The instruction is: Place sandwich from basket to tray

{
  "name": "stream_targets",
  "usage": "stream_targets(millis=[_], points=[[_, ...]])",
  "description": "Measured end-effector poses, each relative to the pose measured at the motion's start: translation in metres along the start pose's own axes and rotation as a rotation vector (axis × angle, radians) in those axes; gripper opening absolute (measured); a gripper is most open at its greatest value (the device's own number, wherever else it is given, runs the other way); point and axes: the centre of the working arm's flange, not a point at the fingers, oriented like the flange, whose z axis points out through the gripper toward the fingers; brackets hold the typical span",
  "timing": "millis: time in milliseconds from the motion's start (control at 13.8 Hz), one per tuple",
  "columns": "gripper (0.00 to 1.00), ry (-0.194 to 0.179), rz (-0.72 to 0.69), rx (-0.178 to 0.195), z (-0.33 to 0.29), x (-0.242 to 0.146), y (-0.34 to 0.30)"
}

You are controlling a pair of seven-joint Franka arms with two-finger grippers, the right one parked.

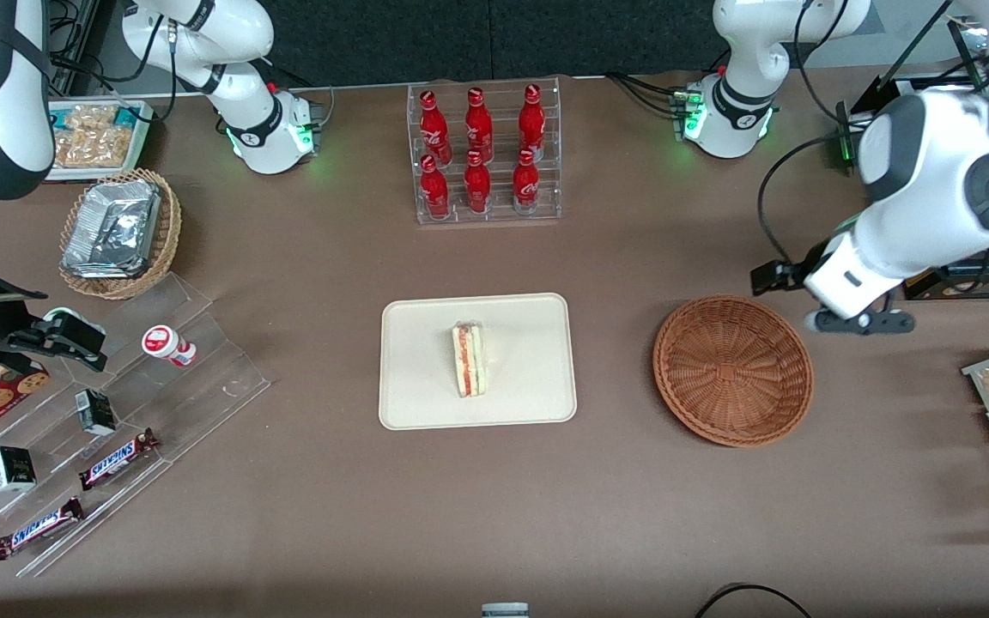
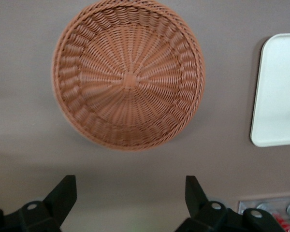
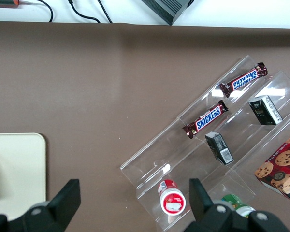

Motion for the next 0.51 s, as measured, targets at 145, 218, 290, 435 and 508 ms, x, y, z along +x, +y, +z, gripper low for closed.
stream_targets(millis=[145,218,290,435,508], points=[[1.0,0.004,0.001,0.0,-0.024,-0.013,-0.009],[1.0,0.006,-0.001,0.0,-0.038,-0.017,-0.012],[1.0,0.012,-0.001,0.001,-0.053,-0.02,-0.012],[1.0,0.038,0.005,0.002,-0.083,-0.022,-0.009],[1.0,0.052,0.007,0.003,-0.097,-0.023,-0.008]])
